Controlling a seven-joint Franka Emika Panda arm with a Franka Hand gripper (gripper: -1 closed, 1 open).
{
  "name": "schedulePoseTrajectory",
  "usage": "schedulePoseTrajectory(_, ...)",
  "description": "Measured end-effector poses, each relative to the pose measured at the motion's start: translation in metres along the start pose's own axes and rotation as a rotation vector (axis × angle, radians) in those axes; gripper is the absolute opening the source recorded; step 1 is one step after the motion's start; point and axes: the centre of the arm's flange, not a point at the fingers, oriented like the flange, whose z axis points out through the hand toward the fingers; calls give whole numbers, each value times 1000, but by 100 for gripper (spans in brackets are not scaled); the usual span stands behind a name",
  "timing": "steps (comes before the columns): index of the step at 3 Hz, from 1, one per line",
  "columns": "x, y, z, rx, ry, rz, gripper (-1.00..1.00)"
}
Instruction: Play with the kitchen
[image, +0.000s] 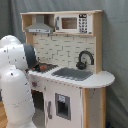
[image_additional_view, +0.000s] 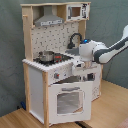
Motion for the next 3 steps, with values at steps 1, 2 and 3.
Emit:
schedulePoseTrajectory(1,-4,8,20,39,-5,-58,100)
schedulePoseTrajectory(2,-5,15,34,36,-13,-106,100)
schedulePoseTrajectory(3,-6,28,38,-14,9,-137,100)
